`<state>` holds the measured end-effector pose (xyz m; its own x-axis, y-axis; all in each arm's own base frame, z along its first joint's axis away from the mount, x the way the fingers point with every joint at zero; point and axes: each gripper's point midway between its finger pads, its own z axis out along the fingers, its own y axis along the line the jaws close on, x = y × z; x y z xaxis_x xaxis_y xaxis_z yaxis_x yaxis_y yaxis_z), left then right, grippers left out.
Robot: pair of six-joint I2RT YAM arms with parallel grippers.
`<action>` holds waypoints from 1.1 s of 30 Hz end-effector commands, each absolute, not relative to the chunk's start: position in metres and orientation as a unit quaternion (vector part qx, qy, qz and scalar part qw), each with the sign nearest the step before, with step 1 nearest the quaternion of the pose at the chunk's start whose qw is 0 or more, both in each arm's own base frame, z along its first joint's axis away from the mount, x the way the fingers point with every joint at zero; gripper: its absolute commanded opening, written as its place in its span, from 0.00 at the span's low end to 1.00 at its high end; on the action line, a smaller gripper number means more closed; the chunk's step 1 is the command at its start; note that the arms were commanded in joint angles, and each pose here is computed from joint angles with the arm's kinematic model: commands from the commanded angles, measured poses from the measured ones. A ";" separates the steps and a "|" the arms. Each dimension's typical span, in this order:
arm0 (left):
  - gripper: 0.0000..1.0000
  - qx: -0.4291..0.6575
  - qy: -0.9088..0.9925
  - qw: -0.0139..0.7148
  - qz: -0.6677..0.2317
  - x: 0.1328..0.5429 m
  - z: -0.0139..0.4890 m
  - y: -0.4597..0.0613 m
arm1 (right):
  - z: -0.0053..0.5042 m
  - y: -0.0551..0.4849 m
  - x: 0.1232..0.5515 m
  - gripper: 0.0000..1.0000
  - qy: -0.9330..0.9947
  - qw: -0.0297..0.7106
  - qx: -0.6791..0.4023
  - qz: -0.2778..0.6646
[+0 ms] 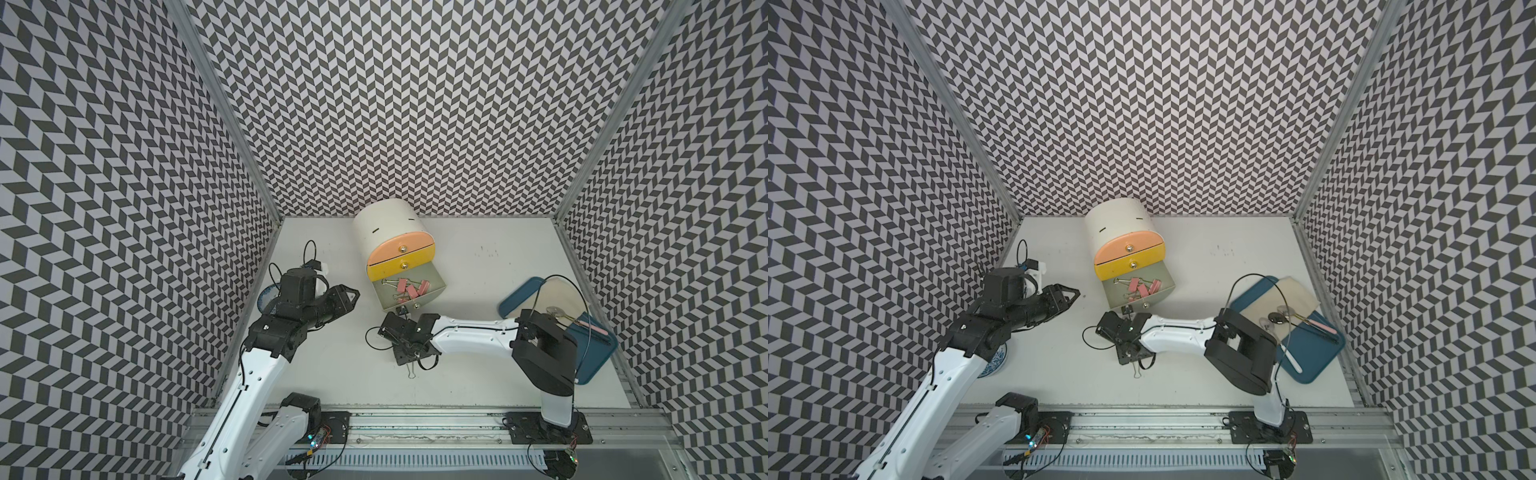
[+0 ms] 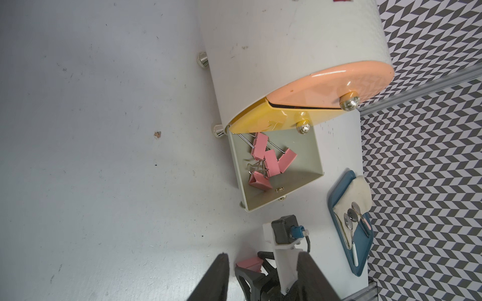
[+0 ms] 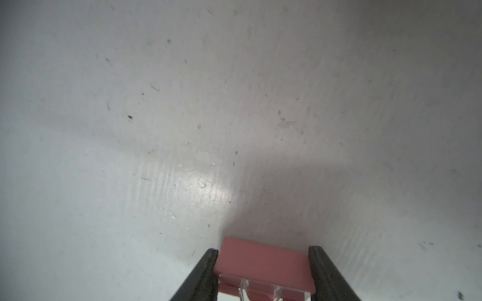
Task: Put the binder clips in the drawer according to color
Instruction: Pick up the binder clip at the center of the board.
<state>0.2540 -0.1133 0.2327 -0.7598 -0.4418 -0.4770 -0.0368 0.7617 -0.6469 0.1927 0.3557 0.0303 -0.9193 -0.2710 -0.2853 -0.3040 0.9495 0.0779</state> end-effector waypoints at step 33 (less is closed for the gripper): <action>0.42 -0.107 0.874 0.263 -0.394 0.253 0.205 -0.192 | 0.219 0.246 0.348 0.39 0.930 0.292 -0.007 0.225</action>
<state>0.2509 -0.1909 0.2007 -0.8523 -0.3783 -0.3612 0.0101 0.6785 -0.7346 0.3334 0.2339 0.2063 -0.8470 0.1234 -0.5171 -0.0962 0.9210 0.3774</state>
